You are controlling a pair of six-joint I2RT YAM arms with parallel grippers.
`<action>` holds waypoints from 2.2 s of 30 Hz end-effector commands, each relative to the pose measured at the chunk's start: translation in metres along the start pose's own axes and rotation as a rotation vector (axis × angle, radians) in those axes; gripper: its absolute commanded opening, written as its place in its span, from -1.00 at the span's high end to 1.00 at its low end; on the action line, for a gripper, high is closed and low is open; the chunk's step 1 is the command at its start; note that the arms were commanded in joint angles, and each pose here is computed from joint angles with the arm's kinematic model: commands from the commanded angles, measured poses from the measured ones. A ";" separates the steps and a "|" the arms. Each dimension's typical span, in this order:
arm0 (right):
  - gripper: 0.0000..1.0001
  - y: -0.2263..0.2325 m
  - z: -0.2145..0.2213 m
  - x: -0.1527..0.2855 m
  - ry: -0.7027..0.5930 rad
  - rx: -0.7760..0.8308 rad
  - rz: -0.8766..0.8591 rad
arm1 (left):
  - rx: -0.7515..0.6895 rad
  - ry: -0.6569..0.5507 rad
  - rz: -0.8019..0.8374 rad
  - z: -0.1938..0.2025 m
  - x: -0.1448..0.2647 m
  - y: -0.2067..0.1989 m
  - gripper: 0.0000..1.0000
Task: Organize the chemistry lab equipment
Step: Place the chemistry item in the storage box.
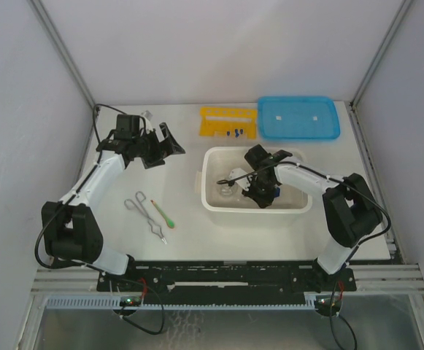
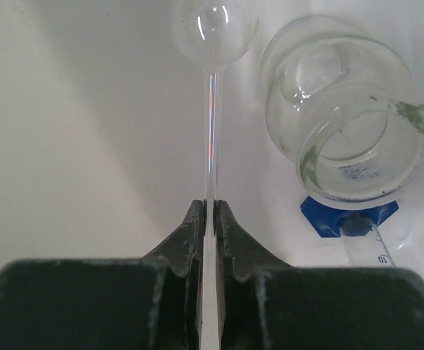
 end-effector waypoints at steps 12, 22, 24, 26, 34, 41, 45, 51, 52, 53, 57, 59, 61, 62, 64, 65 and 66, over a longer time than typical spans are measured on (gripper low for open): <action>0.92 -0.005 -0.014 -0.002 -0.027 -0.011 0.042 | -0.038 -0.008 0.035 0.002 0.005 -0.003 -0.99; 0.89 -0.006 -0.014 -0.005 -0.018 -0.021 0.052 | -0.024 0.051 0.077 0.007 -0.004 -0.001 -0.99; 0.87 -0.007 -0.014 -0.006 -0.015 -0.024 0.055 | -0.027 0.050 0.076 0.007 -0.004 -0.001 -0.99; 0.84 -0.006 -0.014 -0.007 -0.013 -0.028 0.049 | -0.027 0.052 0.080 0.008 -0.003 -0.001 -0.99; 0.54 -0.003 -0.014 0.005 -0.045 -0.033 0.066 | -0.023 0.054 0.084 0.008 -0.003 -0.001 -1.00; 0.50 0.000 -0.014 0.026 -0.093 -0.036 0.126 | -0.028 0.074 0.065 0.012 -0.003 0.002 -0.93; 0.49 0.003 -0.013 0.050 -0.144 -0.053 0.174 | -0.030 0.096 0.037 0.017 -0.001 0.005 -0.80; 0.48 0.008 -0.022 0.114 -0.314 -0.117 0.324 | -0.039 0.113 -0.037 0.027 0.007 0.011 -0.58; 0.48 0.009 -0.024 0.125 -0.365 -0.128 0.358 | -0.043 0.112 -0.053 0.029 0.009 0.012 -0.58; 0.47 0.009 -0.026 0.136 -0.424 -0.143 0.401 | -0.045 0.107 -0.071 0.030 0.013 0.013 -0.59; 0.43 0.016 -0.030 0.180 -0.680 -0.222 0.528 | -0.049 0.083 -0.164 0.041 0.028 0.018 -0.62; 0.43 0.023 -0.032 0.195 -0.786 -0.235 0.548 | -0.017 0.094 -0.205 0.054 0.032 0.025 -0.61; 0.43 0.032 -0.034 0.202 -0.862 -0.218 0.568 | 0.048 0.092 -0.239 0.068 0.036 0.034 -0.53; 0.42 0.035 -0.036 0.202 -0.880 -0.201 0.574 | 0.079 0.089 -0.255 0.075 0.038 0.039 -0.47; 0.42 0.039 -0.038 0.200 -0.894 -0.186 0.588 | 0.154 0.072 -0.294 0.088 0.044 0.050 -0.25; 0.42 0.040 -0.039 0.198 -0.892 -0.190 0.587 | 0.192 0.056 -0.313 0.094 0.047 0.056 -0.12; 0.42 0.039 -0.039 0.195 -0.881 -0.192 0.586 | 0.226 0.030 -0.325 0.099 0.051 0.059 -0.07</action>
Point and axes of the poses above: each gripper's point midway between its finger pads, its own x axis back along the fingers, its own y axis along the line the jaws close on, z = x × y, the point moved 10 cm from there along x, back along the fingers, and after that the axes turned 9 degrees about -x, right-handed, at the moved point
